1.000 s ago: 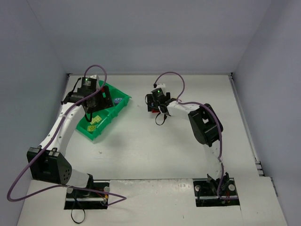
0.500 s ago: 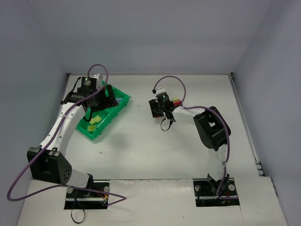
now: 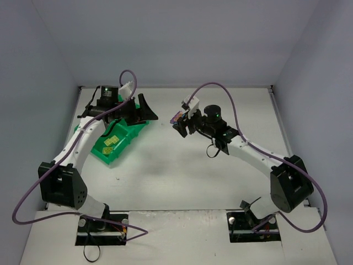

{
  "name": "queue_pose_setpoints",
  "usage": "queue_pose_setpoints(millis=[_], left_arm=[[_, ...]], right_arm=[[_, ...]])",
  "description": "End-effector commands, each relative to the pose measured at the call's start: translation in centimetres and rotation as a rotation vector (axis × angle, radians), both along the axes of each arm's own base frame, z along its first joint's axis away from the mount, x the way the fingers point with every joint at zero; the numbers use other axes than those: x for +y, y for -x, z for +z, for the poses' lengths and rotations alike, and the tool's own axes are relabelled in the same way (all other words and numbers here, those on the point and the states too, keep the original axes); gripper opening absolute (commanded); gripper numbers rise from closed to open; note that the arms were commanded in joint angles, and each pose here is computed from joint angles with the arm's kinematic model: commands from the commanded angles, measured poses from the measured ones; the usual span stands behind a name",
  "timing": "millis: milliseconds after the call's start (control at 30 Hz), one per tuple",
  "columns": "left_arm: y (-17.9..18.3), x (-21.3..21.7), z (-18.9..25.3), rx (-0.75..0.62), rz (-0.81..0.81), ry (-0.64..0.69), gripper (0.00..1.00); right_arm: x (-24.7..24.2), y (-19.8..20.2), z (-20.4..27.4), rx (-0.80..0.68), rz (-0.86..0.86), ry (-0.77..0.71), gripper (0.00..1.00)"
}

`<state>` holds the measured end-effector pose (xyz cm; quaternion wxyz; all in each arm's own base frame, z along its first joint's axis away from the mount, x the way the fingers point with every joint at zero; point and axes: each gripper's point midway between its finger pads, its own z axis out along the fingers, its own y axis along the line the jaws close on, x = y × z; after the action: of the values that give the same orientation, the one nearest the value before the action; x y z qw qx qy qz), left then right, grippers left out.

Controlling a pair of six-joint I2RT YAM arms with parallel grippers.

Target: Sort the legos into containers by color

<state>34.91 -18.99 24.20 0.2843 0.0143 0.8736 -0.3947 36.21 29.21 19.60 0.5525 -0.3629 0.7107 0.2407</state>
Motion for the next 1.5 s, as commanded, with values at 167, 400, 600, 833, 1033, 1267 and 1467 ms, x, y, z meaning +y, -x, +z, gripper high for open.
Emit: queue_pose_setpoints(millis=[167,400,600,833,1033,1267,1467], left_arm=[[-0.2,-5.6,7.2,-0.171,-0.207,0.224,0.75],[0.6,-8.0,6.0,-0.109,-0.264,0.207,0.74],[0.9,-8.6,3.9,-0.031,-0.265,0.173,0.74],[0.9,-9.1,2.7,0.017,-0.269,0.155,0.69],[1.7,-10.0,2.4,0.038,-0.316,0.176,0.60],[2.1,-10.4,2.5,0.040,-0.351,0.198,0.25],[2.1,-10.2,2.1,0.042,-0.349,0.190,0.00]], right_arm=[[2.4,3.0,5.6,-0.116,0.214,-0.073,0.00],[2.4,3.3,6.1,-0.130,0.227,-0.079,0.00],[2.4,3.3,6.3,-0.140,0.230,-0.077,0.00],[2.3,3.4,6.2,-0.140,0.230,-0.076,0.00],[2.2,3.3,6.0,-0.137,0.224,-0.075,0.00],[2.3,3.2,5.8,-0.130,0.220,-0.076,0.00],[1.9,3.0,4.3,-0.108,0.198,-0.043,0.00]])
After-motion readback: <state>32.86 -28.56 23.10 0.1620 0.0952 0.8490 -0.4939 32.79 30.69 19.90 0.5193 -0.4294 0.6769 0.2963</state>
